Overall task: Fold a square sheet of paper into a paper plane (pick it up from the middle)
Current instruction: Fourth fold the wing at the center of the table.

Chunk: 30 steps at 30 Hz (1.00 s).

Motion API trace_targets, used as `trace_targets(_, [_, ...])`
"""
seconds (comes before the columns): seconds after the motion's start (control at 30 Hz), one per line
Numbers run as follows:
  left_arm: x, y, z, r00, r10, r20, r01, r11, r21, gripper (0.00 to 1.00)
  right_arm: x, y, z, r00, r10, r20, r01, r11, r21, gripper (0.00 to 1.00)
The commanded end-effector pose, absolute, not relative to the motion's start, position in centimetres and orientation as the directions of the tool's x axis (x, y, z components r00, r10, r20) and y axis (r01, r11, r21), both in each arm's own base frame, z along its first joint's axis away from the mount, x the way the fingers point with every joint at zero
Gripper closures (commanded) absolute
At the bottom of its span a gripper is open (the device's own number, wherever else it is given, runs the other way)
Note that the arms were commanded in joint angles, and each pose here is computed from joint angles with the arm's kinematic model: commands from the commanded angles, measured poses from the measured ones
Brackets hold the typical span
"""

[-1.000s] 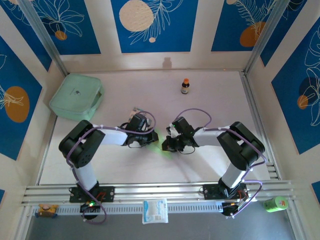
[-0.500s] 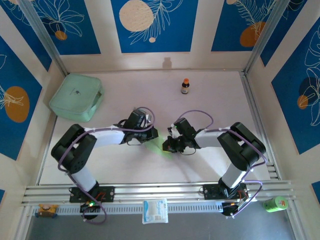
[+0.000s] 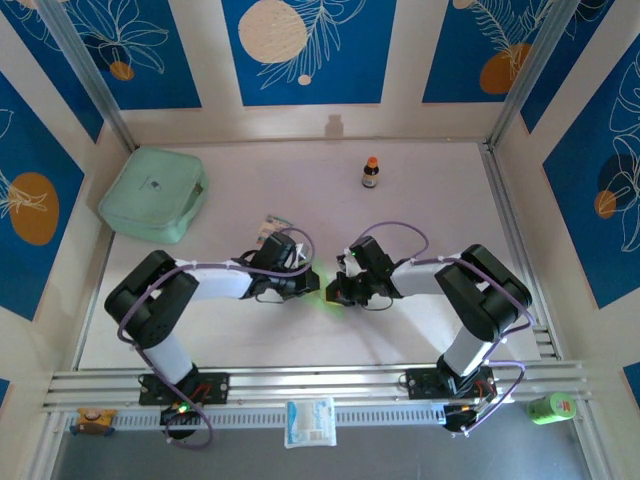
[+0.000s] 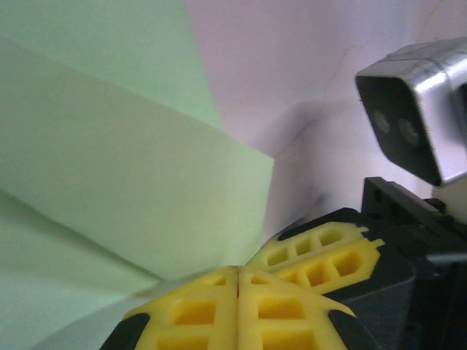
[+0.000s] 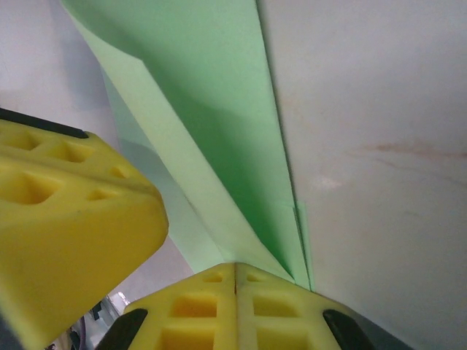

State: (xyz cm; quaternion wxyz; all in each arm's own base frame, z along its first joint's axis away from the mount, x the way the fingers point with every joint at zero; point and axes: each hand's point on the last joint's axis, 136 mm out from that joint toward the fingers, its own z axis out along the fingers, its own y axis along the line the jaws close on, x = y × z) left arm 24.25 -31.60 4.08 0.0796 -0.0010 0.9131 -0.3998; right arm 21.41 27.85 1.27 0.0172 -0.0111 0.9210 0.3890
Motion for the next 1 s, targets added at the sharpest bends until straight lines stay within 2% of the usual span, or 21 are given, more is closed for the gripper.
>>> trace_targets(0.0, [23.9,-32.4,4.5,-0.988,-0.060,-0.142,0.069,0.649,-0.758,0.97,19.0,24.9,-1.9,-0.997,0.031,0.074,0.070,0.787,0.613,1.00])
trace_targets(0.17, [23.8,-32.7,3.8,-0.992,-0.057,-0.116,0.052,0.643,-0.764,0.97,19.0,25.0,-1.8,-0.997,0.030,0.074,0.070,0.785,0.616,1.00])
trace_targets(0.4, [24.2,-30.8,0.9,-0.990,-0.109,-0.084,-0.026,0.748,-0.663,0.98,18.9,25.0,-1.9,-0.997,0.028,0.075,0.068,0.784,0.617,1.00])
trace_targets(0.97, [27.7,-28.2,0.5,-0.972,-0.198,-0.128,-0.085,0.799,-0.595,0.96,18.4,24.8,-1.8,-0.997,0.002,0.073,0.047,0.787,0.616,1.00])
